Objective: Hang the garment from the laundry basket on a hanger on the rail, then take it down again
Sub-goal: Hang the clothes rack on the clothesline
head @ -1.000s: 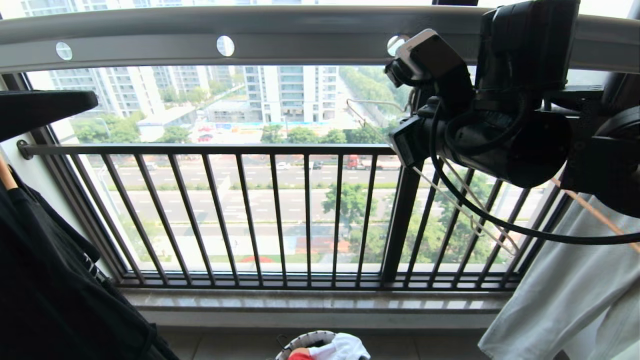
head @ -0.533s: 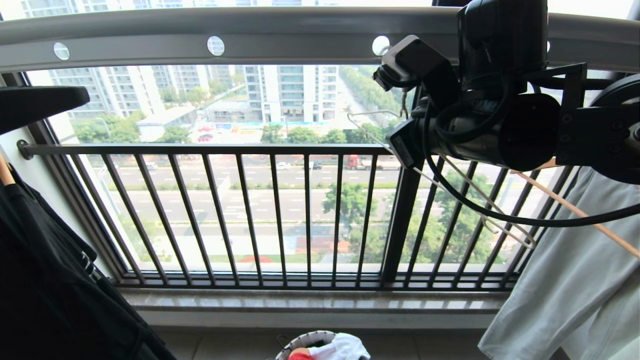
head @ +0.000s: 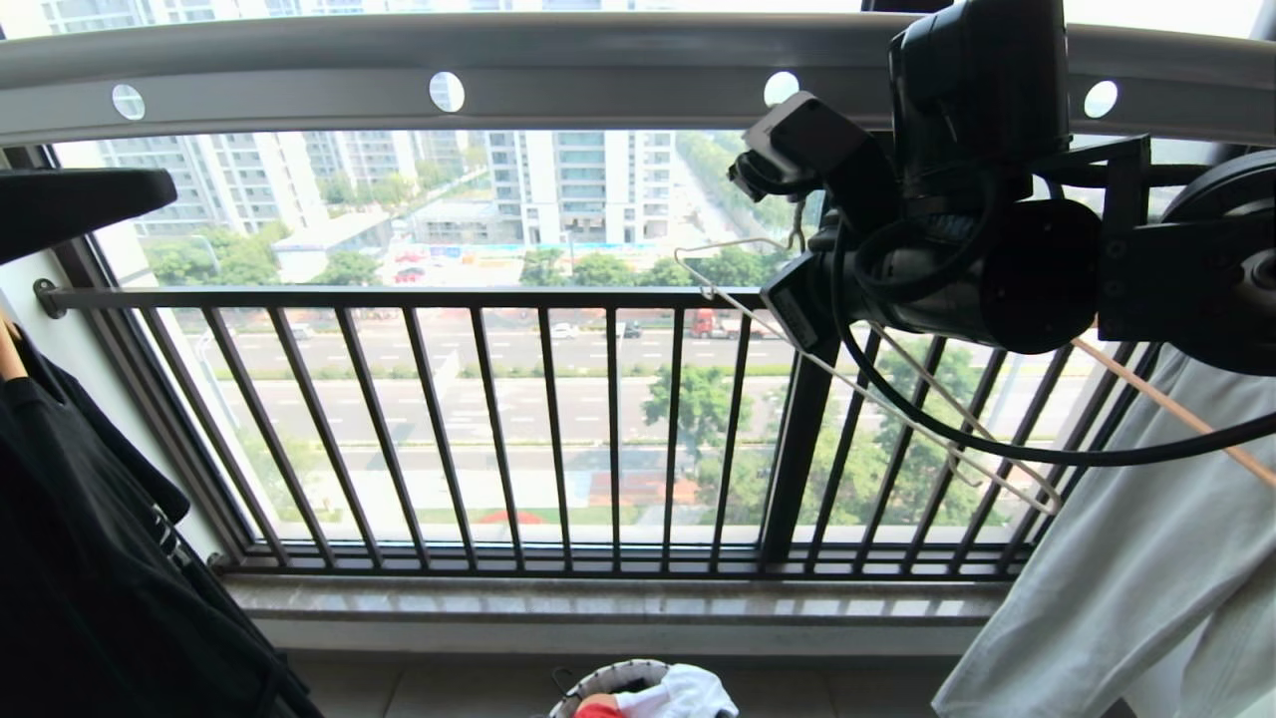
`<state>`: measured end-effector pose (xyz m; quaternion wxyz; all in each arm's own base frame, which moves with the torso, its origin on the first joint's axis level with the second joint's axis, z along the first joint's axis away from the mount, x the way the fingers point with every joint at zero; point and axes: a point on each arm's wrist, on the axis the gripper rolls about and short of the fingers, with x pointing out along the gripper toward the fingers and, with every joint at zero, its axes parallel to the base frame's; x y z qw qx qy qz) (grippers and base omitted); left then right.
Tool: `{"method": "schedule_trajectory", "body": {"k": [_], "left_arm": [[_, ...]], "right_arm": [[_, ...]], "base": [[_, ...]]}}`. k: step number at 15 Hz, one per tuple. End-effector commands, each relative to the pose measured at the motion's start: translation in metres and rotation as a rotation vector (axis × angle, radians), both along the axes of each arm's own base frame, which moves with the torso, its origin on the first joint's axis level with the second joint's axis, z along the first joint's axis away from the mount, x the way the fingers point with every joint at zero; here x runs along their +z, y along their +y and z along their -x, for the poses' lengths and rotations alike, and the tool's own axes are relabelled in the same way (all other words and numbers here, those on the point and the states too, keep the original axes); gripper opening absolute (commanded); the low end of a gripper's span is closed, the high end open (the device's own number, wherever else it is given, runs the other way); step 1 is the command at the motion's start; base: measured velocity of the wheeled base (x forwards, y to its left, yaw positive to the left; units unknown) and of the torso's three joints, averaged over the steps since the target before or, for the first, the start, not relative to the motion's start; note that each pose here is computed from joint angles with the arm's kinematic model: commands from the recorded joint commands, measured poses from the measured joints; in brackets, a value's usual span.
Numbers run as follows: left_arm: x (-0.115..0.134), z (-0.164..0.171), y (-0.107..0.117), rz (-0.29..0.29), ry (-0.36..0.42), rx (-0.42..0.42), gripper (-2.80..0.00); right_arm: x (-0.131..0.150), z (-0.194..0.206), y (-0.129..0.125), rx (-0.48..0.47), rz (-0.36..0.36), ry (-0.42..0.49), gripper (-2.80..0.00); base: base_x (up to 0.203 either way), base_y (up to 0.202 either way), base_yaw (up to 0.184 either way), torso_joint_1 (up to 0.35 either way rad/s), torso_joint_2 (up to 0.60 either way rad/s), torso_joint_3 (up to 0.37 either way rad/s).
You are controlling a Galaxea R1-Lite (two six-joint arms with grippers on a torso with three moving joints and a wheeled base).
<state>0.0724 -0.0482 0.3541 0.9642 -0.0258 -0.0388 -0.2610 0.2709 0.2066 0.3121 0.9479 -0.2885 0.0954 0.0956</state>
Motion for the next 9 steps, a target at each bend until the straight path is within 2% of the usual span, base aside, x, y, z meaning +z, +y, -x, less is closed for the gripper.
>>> {"method": "schedule_trajectory", "body": {"k": [1,2,9], "left_arm": [[0.0,0.0,0.0,0.0,0.0,0.0,-2.8],[0.0,0.0,0.0,-0.001,0.002,-0.002,-2.8],[-0.001,-0.002,-0.002,-0.005,0.008,-0.023,-2.8]], "right_arm": [[-0.001,0.002,0.002,0.004,0.007,0.003,-2.8],[-0.001,0.002,0.002,0.005,0.007,0.003,0.0],[0.005,0.033,-0.002,0.061,0.003,-0.001,0.0]], "base": [[0.0,0.0,0.0,0.0,0.0,0.0],[0.0,0.0,0.0,0.0,0.0,0.0],[0.0,0.0,0.0,0.0,0.0,0.0]]}}
